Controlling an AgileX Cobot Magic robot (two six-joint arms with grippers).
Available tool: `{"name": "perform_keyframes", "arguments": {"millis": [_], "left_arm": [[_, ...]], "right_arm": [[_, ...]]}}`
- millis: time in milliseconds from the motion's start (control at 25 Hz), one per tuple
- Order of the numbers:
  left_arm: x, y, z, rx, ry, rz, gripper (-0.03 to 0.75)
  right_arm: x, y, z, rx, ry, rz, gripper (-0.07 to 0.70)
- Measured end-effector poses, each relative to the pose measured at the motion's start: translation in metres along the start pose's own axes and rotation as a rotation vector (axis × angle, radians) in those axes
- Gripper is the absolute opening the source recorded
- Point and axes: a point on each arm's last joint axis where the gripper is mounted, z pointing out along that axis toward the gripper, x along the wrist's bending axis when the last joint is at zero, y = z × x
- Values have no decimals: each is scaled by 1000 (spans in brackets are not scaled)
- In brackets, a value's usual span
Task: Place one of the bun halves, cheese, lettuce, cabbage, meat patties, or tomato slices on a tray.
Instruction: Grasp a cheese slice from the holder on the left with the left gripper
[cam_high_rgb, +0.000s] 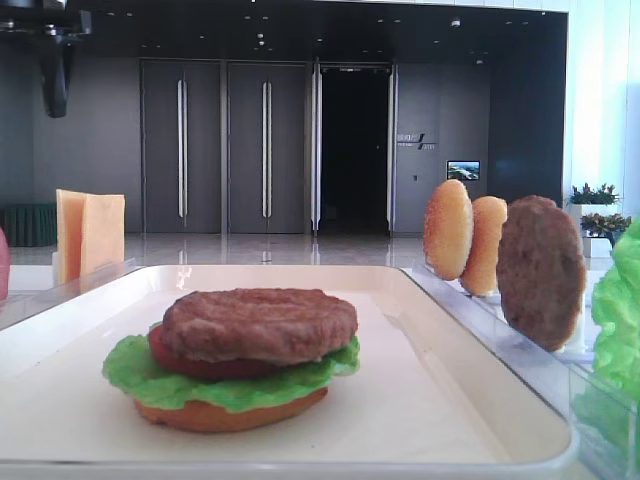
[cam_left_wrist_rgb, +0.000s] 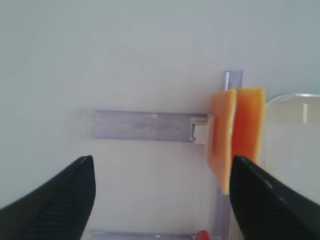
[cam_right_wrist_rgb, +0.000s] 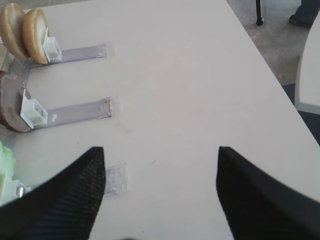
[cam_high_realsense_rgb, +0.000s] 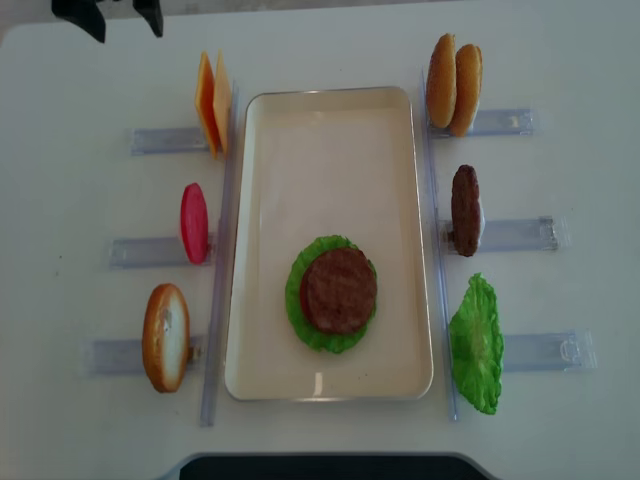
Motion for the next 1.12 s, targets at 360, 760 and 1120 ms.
{"name": "perform_keyframes", "arguments": {"millis": [360,760,1120], "left_arm": [[-58,-5,7,19,-74,6,642],[-81,-8,21,72,-148,-52,632],[-83,-8,36,104,-136,-69,621]], "right_arm": [[0,0,0,0,0,0,481],[0,0,0,0,0,0,481],[0,0,0,0,0,0,481]]}}
